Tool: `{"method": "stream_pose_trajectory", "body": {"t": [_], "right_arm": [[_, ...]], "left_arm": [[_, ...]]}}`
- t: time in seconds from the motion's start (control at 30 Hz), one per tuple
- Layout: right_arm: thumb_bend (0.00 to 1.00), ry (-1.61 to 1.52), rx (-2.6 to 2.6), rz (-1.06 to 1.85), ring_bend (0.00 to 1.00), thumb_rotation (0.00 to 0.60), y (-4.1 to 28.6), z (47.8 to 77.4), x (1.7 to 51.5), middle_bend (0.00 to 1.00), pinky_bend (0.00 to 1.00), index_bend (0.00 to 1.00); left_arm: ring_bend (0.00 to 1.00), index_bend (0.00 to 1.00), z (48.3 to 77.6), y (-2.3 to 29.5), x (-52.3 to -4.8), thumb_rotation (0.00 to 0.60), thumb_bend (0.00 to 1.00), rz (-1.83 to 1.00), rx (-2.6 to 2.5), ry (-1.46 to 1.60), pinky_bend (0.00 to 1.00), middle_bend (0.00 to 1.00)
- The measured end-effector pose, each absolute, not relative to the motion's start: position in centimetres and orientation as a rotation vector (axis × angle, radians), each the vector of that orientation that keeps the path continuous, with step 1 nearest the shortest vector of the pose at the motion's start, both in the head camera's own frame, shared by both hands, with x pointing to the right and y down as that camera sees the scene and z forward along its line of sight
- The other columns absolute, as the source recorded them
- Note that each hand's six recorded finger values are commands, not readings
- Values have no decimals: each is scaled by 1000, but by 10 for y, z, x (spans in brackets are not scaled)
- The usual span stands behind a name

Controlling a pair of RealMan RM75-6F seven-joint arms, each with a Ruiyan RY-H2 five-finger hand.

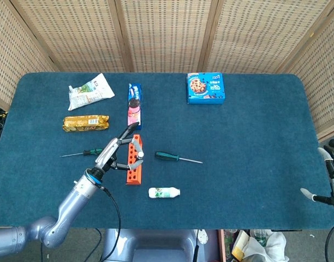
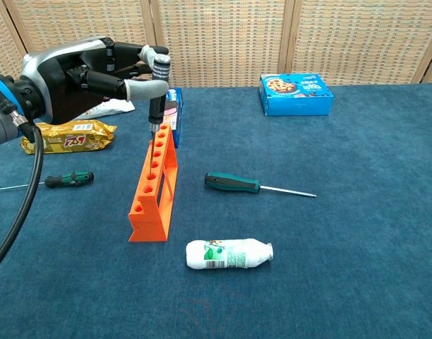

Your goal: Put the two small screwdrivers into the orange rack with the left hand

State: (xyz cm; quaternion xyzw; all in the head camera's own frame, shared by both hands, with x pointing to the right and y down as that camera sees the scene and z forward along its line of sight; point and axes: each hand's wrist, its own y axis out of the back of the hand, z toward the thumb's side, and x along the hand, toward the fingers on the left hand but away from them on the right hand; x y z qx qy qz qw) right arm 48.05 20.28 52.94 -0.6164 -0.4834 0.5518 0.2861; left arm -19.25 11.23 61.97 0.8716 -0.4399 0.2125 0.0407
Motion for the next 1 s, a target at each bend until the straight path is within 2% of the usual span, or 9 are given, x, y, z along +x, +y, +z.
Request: {"method": "stream_pose_trajectory", "body": {"t": [1.0], "right_arm": [[0, -1298, -1655, 1478, 0, 600, 202, 530, 482, 0, 0, 0]], "left_arm": [[0, 656, 657, 136, -204, 600, 364, 749, 2690, -1312, 0, 0]]}}
